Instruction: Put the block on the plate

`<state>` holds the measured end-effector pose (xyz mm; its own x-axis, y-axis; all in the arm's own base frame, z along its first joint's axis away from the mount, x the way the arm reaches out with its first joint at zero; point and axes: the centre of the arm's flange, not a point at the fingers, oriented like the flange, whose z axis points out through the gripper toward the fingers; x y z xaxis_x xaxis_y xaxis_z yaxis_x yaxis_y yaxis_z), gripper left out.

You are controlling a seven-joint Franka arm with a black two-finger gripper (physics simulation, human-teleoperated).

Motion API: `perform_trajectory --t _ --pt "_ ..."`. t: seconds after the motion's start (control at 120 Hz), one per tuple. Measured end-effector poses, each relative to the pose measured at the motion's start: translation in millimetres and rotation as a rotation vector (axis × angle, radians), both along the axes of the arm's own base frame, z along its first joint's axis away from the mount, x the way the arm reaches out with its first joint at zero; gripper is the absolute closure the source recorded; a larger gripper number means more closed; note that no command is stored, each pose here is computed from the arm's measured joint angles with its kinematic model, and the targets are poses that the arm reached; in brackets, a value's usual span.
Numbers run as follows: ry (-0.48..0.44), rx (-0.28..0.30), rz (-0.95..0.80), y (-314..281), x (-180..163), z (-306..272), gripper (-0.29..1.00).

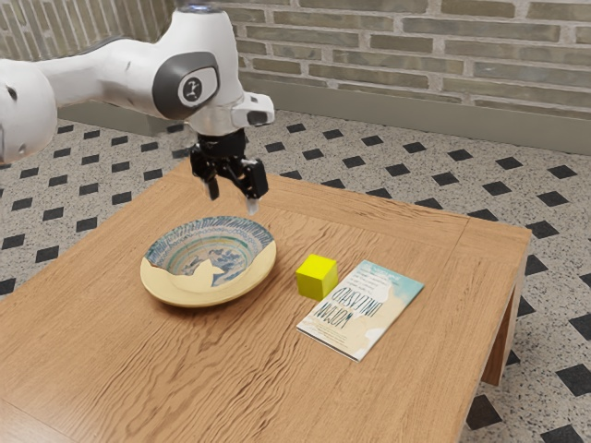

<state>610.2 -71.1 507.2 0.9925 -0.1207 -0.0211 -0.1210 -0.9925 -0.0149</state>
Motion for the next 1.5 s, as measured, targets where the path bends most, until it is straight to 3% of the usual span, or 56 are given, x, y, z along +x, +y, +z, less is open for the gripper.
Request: perform_trajectory --t 0.25,0.433,0.742,1.5 --pt "0.048 -0.032 -0.026 -48.3 43.1 -115.6 0.0" --pt "0.005 -0.04 -0.026 -73.5 68.8 -142.0 0.0" --pt "-0.021 -0.04 0.009 -59.3 113.4 -189.1 0.0" --pt "-0.002 -0.076 0.052 -69.6 115.7 -232.1 0.0"
